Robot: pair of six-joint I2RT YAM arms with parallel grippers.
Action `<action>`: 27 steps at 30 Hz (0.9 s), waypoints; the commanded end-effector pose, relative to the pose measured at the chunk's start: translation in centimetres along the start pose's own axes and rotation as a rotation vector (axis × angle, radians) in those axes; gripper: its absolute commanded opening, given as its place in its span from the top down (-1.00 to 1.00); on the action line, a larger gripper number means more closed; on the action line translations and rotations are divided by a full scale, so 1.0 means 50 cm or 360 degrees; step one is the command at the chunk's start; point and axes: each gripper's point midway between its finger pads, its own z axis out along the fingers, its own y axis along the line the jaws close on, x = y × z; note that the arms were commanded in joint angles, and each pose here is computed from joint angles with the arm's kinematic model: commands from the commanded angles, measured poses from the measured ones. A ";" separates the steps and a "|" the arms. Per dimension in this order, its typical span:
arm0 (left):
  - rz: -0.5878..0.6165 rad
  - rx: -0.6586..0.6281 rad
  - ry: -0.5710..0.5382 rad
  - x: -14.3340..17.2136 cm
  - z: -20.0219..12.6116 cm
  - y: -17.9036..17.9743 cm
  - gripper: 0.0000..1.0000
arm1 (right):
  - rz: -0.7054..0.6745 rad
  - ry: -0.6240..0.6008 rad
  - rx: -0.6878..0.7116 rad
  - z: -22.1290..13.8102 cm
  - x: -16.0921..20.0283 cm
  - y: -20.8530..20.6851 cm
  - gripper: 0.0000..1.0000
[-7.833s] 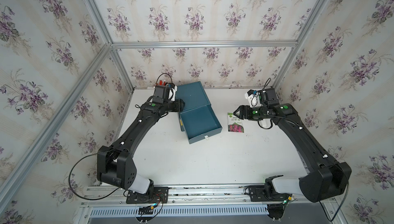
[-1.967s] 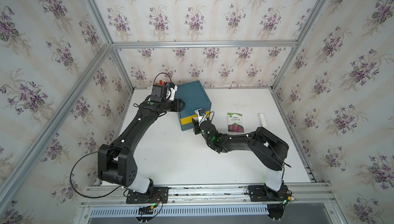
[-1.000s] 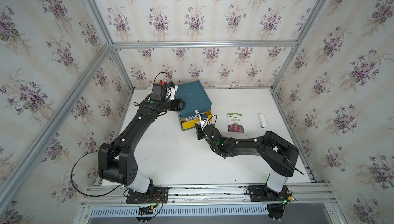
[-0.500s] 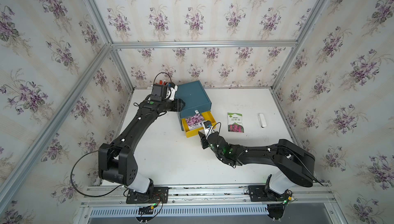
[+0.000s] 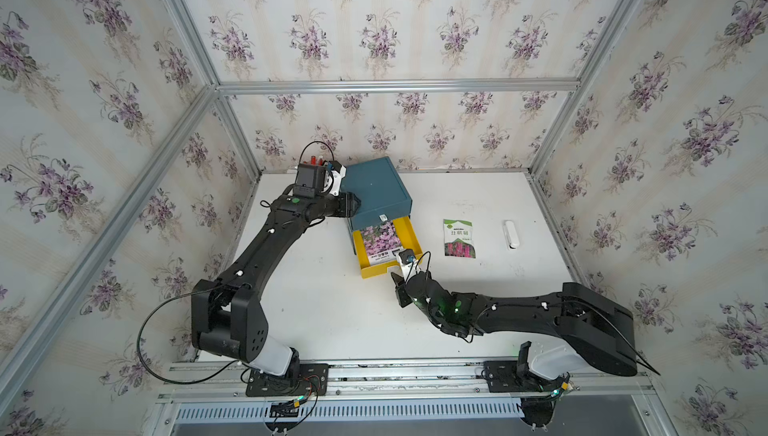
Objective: Take the seed bags out of the drawer
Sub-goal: Open the drawer in the storage box.
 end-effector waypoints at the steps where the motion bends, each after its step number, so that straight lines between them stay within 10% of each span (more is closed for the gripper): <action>1: -0.0055 -0.0113 0.0377 0.125 0.003 0.033 -0.24 | 0.0025 0.0032 0.0042 -0.009 0.012 -0.011 0.63; 17: -0.0053 -0.0108 0.0368 0.116 0.002 0.030 -0.24 | 0.0135 0.0106 -0.0075 -0.048 -0.100 -0.007 -0.21; 27: -0.0053 -0.0108 0.0368 0.117 0.002 0.030 -0.24 | 0.0187 0.0258 -0.0318 -0.032 -0.160 0.024 -0.31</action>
